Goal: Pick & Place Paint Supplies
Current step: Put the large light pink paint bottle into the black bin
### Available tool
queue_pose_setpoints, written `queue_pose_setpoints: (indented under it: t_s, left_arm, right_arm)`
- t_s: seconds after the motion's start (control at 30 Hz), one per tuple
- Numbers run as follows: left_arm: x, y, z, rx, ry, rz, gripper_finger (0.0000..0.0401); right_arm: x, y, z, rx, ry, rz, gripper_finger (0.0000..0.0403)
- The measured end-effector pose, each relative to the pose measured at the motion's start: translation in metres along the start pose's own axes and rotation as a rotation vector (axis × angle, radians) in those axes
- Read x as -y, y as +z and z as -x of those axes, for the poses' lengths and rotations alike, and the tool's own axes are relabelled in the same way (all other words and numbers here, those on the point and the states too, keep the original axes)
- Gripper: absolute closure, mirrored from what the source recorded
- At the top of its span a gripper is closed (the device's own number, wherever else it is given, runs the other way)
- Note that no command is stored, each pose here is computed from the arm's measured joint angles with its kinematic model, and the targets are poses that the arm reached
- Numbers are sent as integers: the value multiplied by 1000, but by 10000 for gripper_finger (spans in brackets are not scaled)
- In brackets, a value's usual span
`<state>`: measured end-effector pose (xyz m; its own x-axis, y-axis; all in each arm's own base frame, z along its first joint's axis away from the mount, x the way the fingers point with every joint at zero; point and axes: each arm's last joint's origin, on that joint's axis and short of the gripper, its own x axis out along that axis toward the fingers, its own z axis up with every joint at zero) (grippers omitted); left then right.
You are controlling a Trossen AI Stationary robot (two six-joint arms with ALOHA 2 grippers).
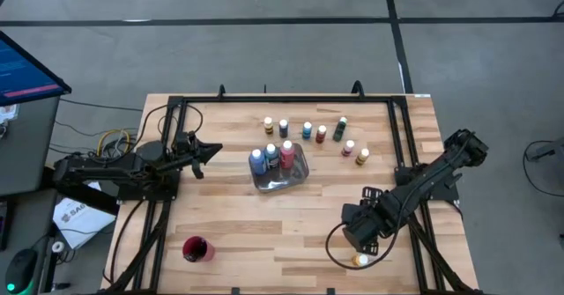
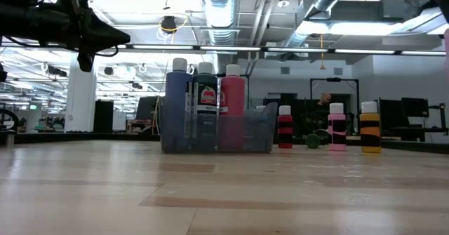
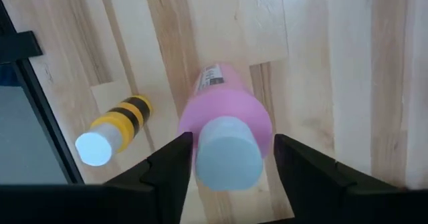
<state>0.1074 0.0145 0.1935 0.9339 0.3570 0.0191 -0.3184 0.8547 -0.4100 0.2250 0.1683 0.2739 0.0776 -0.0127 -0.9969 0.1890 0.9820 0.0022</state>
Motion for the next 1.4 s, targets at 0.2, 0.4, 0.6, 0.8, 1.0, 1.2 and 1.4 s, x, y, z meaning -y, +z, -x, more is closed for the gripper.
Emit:
queue_pose_setpoints:
  t_s: [0.2, 0.4, 0.6, 0.8, 1.0, 1.2, 1.4]
  left_arm:
    - [0, 0, 0, 1, 0, 0, 398]
    - [0, 0, 0, 1, 0, 0, 398]
    - [0, 0, 0, 1, 0, 0, 398]
    - [0, 0, 0, 1, -1, 1, 398]
    - [0, 0, 0, 1, -1, 1, 398]
    - [0, 0, 0, 2, -1, 1, 398]
    - [0, 0, 0, 1, -1, 1, 398]
  right_arm:
    - [2, 2, 0, 1, -11, 8, 257]
    - [3, 2, 0, 12, -17, 26, 291]
    - [9, 9, 0, 15, -21, 4, 291]
    - [23, 27, 12, 58, -28, 52, 291]
    - [51, 54, 29, 100, -19, 71, 290]
    - [83, 78, 48, 166, -12, 86, 289]
    - [101, 102, 68, 244, -4, 71, 288]
